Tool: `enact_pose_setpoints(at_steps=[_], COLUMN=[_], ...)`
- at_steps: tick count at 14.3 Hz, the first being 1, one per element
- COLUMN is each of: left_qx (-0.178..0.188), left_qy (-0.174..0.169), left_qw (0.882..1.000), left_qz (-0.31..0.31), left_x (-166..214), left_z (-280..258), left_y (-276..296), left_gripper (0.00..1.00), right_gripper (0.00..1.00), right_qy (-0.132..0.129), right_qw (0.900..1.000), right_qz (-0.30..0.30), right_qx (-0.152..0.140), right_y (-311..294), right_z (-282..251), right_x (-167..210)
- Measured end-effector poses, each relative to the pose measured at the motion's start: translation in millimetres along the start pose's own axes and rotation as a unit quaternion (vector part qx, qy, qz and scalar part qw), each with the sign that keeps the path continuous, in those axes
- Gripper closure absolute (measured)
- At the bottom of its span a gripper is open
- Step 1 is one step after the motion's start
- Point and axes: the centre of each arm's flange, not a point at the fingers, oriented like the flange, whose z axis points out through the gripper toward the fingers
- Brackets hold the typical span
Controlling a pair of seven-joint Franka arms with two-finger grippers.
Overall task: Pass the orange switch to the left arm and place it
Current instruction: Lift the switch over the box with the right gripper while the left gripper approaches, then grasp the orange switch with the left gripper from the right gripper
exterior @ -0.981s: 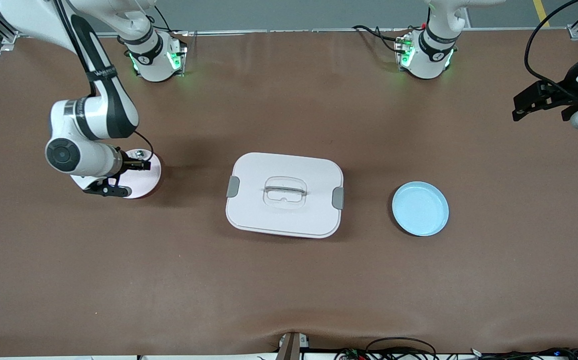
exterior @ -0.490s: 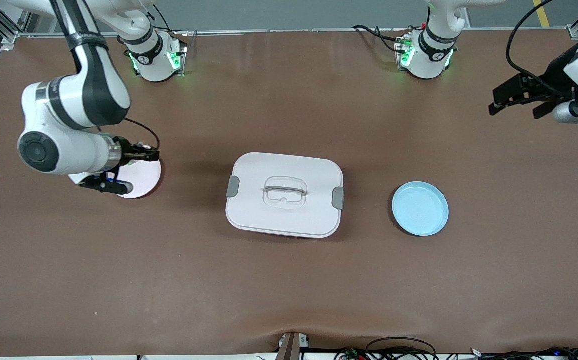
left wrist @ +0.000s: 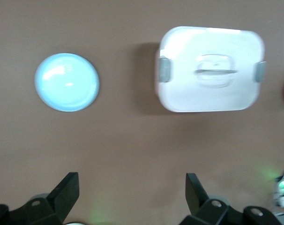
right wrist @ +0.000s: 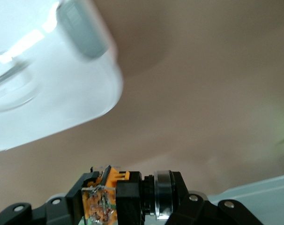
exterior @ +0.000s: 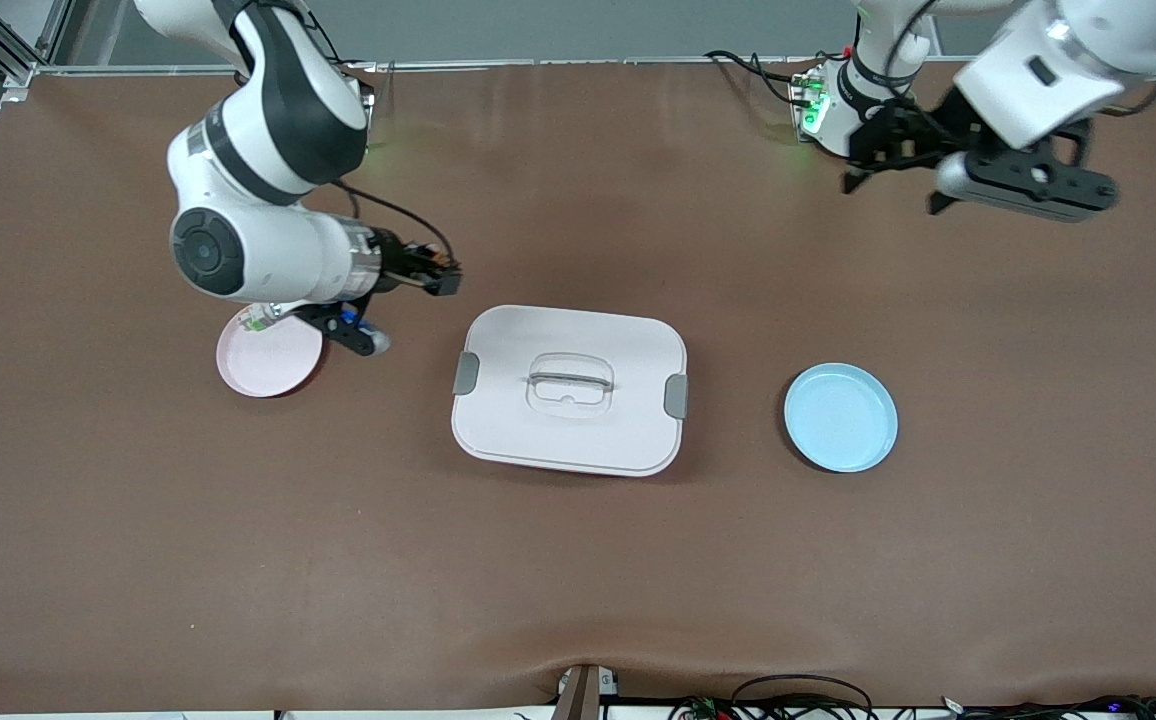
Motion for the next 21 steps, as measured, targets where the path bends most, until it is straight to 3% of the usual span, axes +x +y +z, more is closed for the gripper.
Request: enact_pose_setpoints(at_steps=[5,9,13,16,21], left_qx=[-0.033,-0.102,-0.118,-0.132,-0.151], left_qy=[0.018,0.052,0.086,0.089,0.104], left_qw=[0.999,0.993,0.988,0.986,0.98], left_qz=[-0.007,-0.039,-0.046,-0.055,-0.076], left_x=[-12,-19,-44,-49,-46], left_z=[49,100,143,163,180], left_y=[74,84,97,102,96], left_gripper=[0.0,0.0,0.0,0.0,0.04], right_gripper=[0.27,0.27,0.27,0.27,0.27], right_qy=[-0.048,-0.08,-0.102,-0.101,-0.101], right_qw=[0.989,0.973,0.954,0.947,0.946], right_qz=[0.08,0.128,0.159,0.176,0.182], right_qx=[0.117,0.176,0.234,0.25,0.248], right_y=[-52,-86,-108,-120,-124], right_z=[5,11,13,25,35], right_x=[-21,-38,-44,-57,-57])
